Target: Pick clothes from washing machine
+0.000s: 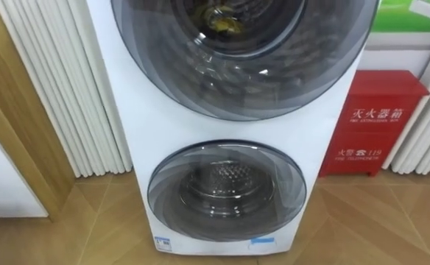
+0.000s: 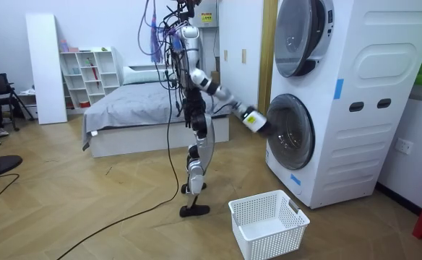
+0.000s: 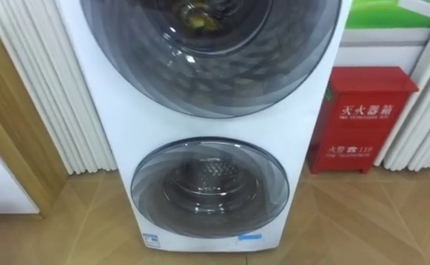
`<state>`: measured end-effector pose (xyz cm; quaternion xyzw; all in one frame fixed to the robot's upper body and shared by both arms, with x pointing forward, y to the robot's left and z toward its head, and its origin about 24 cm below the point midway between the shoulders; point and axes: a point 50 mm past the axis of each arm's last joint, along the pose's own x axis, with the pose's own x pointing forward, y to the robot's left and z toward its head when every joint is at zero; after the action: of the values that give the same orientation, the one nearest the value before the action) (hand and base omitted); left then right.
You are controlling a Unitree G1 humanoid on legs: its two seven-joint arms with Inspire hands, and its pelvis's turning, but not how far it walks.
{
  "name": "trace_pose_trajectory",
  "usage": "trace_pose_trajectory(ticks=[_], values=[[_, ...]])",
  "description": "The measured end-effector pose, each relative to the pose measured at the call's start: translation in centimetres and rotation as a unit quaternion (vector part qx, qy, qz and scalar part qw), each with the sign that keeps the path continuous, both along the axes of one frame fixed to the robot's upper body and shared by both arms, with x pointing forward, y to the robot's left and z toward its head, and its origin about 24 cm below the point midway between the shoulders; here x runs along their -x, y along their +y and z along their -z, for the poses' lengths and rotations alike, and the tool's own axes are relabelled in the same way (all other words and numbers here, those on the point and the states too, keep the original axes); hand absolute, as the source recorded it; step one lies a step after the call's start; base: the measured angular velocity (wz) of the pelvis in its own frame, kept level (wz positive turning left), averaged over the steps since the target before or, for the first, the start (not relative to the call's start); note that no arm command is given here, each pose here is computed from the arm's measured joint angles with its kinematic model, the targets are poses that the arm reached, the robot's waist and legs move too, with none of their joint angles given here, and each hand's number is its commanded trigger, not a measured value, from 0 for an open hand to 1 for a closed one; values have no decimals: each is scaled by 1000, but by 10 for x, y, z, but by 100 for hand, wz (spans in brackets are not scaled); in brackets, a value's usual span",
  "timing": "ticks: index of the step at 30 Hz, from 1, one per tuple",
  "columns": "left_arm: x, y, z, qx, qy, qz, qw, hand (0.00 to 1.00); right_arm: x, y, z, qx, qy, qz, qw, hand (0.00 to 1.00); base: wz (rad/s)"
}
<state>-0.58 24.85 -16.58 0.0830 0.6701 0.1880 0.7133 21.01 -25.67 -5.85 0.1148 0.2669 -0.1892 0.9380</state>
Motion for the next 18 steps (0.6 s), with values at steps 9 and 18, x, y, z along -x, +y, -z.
trace_pose_trajectory(ticks=[9, 18], values=[[9, 8, -3, -13, 24, 12, 1000, 0, -83, -8, -107, 61, -188, 19, 980, 0, 6], [6, 10, -4, -16, 31, 25, 999, 0, -108, -14, -173, 113, -277, 34, 954, 0, 3]])
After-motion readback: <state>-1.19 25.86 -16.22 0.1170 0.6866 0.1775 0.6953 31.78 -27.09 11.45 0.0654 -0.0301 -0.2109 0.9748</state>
